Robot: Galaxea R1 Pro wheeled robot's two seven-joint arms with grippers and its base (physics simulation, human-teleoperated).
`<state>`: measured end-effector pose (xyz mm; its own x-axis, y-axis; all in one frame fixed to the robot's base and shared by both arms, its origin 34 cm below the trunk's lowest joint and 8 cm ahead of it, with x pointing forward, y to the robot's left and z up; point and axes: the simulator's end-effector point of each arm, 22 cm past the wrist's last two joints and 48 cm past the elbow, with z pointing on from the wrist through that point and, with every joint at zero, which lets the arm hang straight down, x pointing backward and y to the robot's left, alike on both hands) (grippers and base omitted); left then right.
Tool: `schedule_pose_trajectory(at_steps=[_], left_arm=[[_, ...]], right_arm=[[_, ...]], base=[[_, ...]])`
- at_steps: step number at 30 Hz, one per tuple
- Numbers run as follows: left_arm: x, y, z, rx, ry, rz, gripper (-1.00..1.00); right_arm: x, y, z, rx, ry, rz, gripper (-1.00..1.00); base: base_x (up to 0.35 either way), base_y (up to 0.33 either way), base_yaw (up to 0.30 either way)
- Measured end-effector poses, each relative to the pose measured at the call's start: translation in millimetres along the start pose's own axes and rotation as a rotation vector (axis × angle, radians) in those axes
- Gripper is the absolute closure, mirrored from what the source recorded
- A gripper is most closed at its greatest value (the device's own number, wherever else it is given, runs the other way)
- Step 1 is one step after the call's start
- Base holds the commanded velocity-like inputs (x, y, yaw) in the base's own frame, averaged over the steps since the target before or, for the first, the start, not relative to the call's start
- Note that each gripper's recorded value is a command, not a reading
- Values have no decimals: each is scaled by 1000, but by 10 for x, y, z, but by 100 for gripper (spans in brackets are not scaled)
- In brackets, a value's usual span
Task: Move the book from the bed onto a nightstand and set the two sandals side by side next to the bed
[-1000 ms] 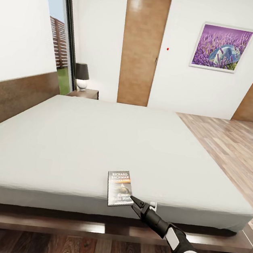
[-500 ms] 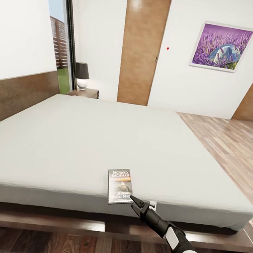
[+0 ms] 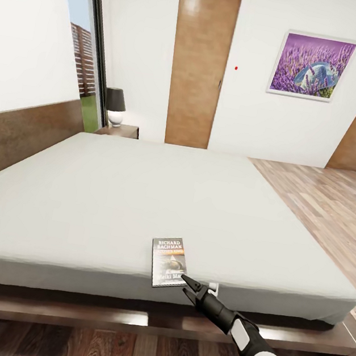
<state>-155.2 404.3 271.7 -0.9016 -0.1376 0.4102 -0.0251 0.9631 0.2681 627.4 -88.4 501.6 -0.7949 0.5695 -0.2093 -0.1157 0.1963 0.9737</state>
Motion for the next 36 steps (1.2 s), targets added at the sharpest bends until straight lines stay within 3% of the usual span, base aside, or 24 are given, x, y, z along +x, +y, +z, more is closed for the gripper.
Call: schedule_pose_trajectory(at_steps=[36], left_arm=[[0, 0, 0, 0, 0, 0, -100]], right_arm=[[-17, -32, 45, 27, -1, -5, -100]], base=[[0, 0, 0]])
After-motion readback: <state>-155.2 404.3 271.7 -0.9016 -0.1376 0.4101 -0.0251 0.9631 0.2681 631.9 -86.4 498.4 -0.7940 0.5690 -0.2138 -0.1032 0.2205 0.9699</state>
